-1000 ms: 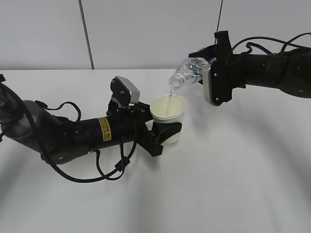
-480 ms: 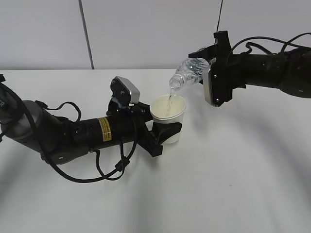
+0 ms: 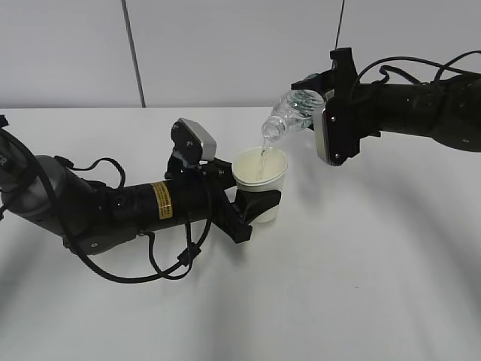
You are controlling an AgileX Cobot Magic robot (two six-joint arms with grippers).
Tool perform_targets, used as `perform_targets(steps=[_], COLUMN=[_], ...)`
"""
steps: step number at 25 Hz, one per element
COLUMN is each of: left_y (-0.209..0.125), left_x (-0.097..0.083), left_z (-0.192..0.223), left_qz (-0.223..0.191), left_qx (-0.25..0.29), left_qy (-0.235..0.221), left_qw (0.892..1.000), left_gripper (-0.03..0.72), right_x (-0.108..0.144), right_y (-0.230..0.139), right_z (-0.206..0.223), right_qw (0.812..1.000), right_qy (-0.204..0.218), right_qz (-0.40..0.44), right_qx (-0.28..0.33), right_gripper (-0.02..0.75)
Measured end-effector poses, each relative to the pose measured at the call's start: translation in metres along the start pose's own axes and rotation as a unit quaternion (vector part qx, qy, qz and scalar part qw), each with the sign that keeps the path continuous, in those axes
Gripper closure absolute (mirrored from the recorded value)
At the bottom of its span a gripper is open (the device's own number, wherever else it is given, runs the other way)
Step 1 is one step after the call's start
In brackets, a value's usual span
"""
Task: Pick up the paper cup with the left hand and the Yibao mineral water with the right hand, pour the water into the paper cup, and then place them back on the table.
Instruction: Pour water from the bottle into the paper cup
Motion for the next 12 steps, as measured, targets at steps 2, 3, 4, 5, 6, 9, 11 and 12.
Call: perform_targets(steps=[2, 3, 4, 5, 6, 9, 11, 12], left_y=[-0.0002, -0.0002, -0.0002, -0.0004, -0.0005, -0.0006, -0.0006, -0.0008], left_x=[-0.0003, -0.0003, -0.0003, -0.0006, -0.0007, -0.0009, -0.0010, -0.0012], left_z=[0.0000, 0.0000, 0.0000, 0.0000, 0.0000, 0.0000, 0.0000, 0.0000], left_qz=[0.001, 0.001, 0.001, 0.001, 0.001, 0.002, 0.002, 0.002], left_qx=[0.001, 0.000, 0.001, 0.001, 0.001, 0.002, 0.002, 0.002], left_qy=[-0.001, -0.001, -0.001, -0.002, -0.002, -0.002, -0.003, -0.003], left_qw=[1.000, 1.000, 1.000, 1.000, 1.000, 1.000, 1.000, 1.000], left_gripper=[0.263, 0.263, 0.263, 0.263, 0.263, 0.263, 0.263, 0.263], right_x=[0.0000, 0.0000, 0.0000, 0.0000, 0.0000, 0.0000, 0.0000, 0.0000], right_y=[0.0000, 0.0000, 0.0000, 0.0000, 0.0000, 0.0000, 0.0000, 0.0000], right_z=[0.0000, 0.0000, 0.0000, 0.0000, 0.0000, 0.0000, 0.0000, 0.0000], right_qw=[1.000, 1.000, 1.000, 1.000, 1.000, 1.000, 1.000, 1.000], right_qy=[0.000, 0.000, 0.000, 0.000, 0.000, 0.000, 0.000, 0.000], right_qz=[0.000, 0.000, 0.000, 0.000, 0.000, -0.002, -0.002, -0.003], right_qx=[0.000, 0.000, 0.000, 0.000, 0.000, 0.000, 0.000, 0.000], right_gripper=[0.300, 0.300, 0.300, 0.301, 0.301, 0.301, 0.301, 0.301])
Point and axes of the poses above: a point on each arm's last joint axis where the gripper is mounted, z pointing out along that axis toward the gripper, x along the wrist's bending axis when the last joint is at zero, y = z × x, the point moved 10 cm from there along z, pointing out along that axis toward the gripper, and after that the axes turned 12 degrees about -z, right-handed, at the moved point
